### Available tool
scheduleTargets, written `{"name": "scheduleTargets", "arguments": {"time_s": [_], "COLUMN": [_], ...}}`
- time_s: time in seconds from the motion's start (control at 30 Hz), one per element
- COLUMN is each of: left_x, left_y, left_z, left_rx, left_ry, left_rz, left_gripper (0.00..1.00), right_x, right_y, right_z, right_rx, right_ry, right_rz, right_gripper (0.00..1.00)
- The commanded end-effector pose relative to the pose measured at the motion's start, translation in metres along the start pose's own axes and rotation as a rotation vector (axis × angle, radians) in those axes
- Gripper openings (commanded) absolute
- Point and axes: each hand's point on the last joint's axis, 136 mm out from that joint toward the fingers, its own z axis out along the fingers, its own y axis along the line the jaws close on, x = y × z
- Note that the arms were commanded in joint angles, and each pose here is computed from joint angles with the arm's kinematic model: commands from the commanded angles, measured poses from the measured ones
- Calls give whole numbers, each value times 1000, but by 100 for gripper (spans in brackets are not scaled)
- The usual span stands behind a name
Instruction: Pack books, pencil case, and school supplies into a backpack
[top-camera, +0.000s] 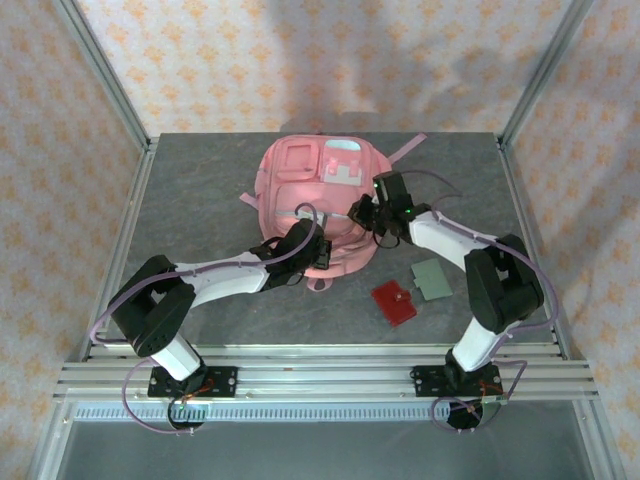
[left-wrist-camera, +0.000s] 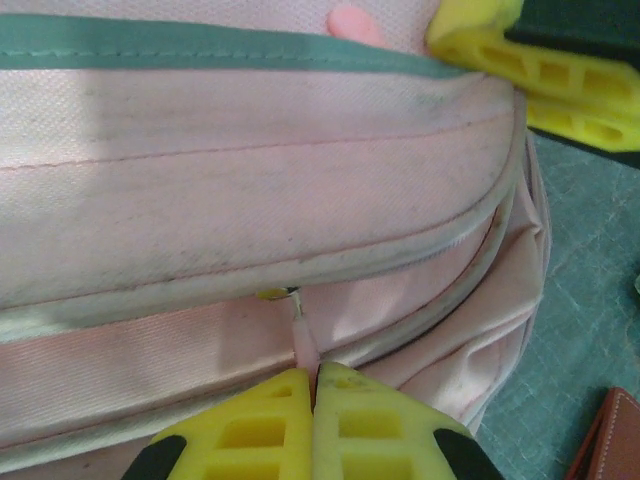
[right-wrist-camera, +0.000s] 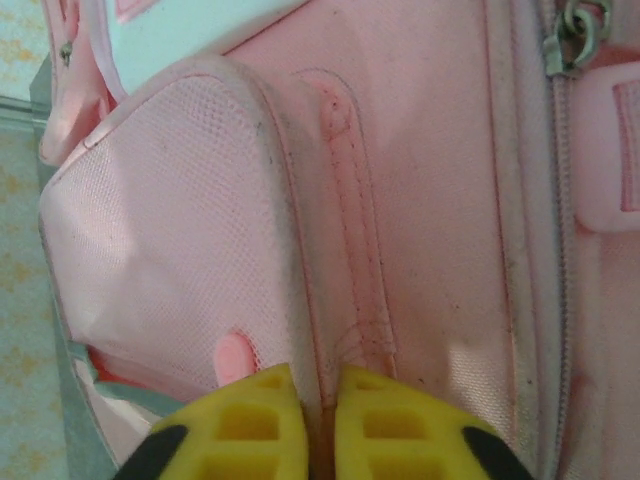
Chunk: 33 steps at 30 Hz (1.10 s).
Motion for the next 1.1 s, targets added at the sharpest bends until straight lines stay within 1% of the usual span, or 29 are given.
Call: {"name": "scheduleTargets", "arguments": {"time_s": [0.0,0.1,0.17,0.27,0.37,0.5,0.53,0.6,0.7,0.8,0.83,0.87,0.93,0.97,1.03,1.07], "left_x": [-7,-4,-4,-6,-8,-10,-10,-11,-11,-15,-17,-20,-25,-29,-34,-35], "left_y": [3,25,43,80,119,172,179,180,168,144,132,120,99,93,82,77], "left_z": [-2,-5,-9,-20,-33,-50,-51,-52,-47,-44,-44,-44,-43,-43,-41,-39], "left_rx": [-46,-140,-188,-263,-356,-475,-478,-467,-406,-312,-272,-227,-147,-124,-84,-63], "left_ry": [-22,-12,-9,-26,-49,-68,-68,-69,-41,-38,-46,-53,-63,-68,-63,-54], "left_rz": [-12,-11,-34,-83,-130,-222,-238,-235,-224,-197,-177,-154,-116,-99,-67,-44], "left_gripper": [0,0,0,0,0,0,0,0,0,0,2,12,37,44,51,52], "right_x": [2,-6,-13,-23,-30,-39,-41,-45,-50,-52,-52,-52,-51,-50,-48,-48], "right_y": [17,18,19,19,18,18,18,21,27,34,35,36,35,35,36,36], "right_z": [2,-1,-6,-12,-15,-19,-19,-19,-18,-18,-18,-19,-18,-18,-17,-17], "right_rx": [-47,-38,-36,-35,-36,-38,-44,-53,-60,-84,-89,-93,-96,-99,-102,-104], "right_ry": [-10,-41,-69,-106,-117,-142,-147,-149,-146,-142,-140,-141,-138,-133,-124,-125], "right_rz": [-22,-29,-32,-28,-19,-13,-10,-9,-18,-25,-24,-25,-23,-23,-22,-22], "right_gripper": [0,0,0,0,0,0,0,0,0,0,0,0,0,0,0,0]}}
